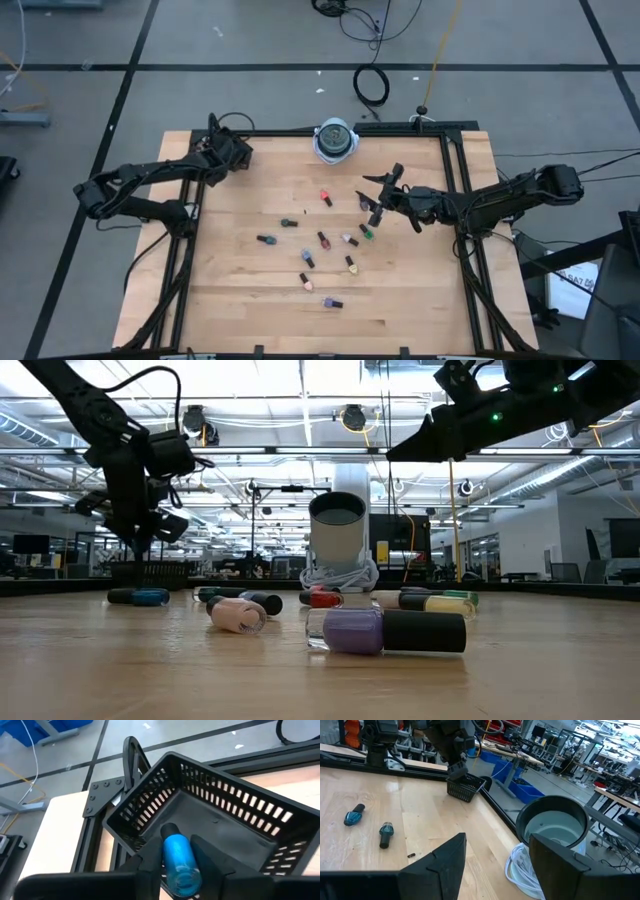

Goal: Pick & Place Nail Polish
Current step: Put the light blue nail polish bottle into the black bin

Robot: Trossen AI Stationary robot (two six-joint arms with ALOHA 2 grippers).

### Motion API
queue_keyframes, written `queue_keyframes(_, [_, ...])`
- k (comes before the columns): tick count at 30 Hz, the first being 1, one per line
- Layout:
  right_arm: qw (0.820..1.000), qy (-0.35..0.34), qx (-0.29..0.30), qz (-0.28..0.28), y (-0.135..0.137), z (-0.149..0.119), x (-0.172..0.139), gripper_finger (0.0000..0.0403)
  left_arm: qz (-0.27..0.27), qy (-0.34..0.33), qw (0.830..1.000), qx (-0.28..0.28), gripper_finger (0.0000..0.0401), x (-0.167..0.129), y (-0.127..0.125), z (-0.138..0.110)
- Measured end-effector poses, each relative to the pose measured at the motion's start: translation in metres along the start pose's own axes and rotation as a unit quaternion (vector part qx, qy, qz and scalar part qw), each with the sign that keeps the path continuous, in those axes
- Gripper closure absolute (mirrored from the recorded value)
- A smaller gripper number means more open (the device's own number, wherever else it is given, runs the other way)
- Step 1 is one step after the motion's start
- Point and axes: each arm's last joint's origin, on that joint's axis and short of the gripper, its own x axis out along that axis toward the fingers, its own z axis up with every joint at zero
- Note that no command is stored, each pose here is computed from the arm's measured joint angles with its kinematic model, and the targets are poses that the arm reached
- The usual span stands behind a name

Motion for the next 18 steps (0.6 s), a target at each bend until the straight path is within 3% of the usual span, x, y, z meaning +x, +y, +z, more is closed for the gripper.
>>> queue_keyframes(8, [1.0, 0.0, 0.0, 0.0, 0.0, 0.0001, 0.0, 0.02, 0.004, 0.0, 1.0, -0.013, 0.0232, 0.0018, 0.0017, 0.0014])
queue_keyframes(18, [1.0, 0.0, 0.0, 0.0, 0.0, 0.0001, 0.0, 0.02, 0.002, -0.004, 0.999, -0.035, 0.0215, 0.0018, 0.0013, 0.0022])
